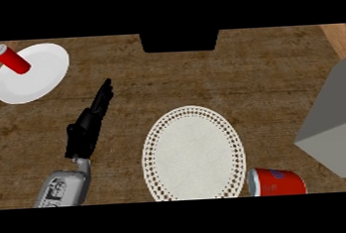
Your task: Pick the eggplant from the placemat and place it in the tiered shelf
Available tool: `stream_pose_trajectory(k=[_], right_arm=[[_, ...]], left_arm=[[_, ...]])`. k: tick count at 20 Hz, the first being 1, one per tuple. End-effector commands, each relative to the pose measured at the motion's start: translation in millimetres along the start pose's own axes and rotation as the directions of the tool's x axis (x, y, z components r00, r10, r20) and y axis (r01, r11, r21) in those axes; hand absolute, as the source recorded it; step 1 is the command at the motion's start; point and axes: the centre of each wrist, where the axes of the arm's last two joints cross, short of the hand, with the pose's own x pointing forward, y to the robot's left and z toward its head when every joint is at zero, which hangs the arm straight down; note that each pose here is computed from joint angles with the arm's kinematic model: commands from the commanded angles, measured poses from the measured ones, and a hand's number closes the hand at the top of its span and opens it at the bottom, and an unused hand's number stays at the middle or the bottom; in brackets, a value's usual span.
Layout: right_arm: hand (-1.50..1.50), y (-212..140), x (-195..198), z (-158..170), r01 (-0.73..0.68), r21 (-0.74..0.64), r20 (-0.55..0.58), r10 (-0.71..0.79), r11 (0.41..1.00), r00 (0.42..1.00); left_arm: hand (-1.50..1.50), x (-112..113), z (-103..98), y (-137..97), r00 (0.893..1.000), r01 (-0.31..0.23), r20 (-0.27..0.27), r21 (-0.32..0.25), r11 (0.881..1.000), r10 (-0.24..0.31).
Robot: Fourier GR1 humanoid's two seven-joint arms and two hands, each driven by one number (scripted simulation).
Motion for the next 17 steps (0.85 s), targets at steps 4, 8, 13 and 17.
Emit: stream_pose_trajectory(k=[4, 8, 13, 17], right_arm=[[-1.5, -45, 33, 27, -0.098, -0.057, -0.188, 0.086, 0.994, 0.978], [-1.5, -63, 37, 47, -0.142, -0.006, -0.229, 0.137, 0.99, 0.964], [-1.5, -72, 32, 60, -0.208, 0.059, -0.228, 0.216, 0.976, 0.949], [-1.5, -77, 34, 66, -0.186, 0.082, -0.231, 0.2, 0.979, 0.952]], left_arm=[[0.0, 10, -3, -1, 1.0, 0.018, 0.024, -0.02, 1.0, -0.018], [0.0, 2, 1, -2, 1.0, 0.002, 0.024, -0.014, 1.0, -0.002], [0.0, 4, 0, 8, 1.0, -0.004, 0.016, 0.011, 1.0, 0.004], [0.0, -2, 2, 7, 1.0, -0.005, 0.015, 0.014, 1.0, 0.005]])
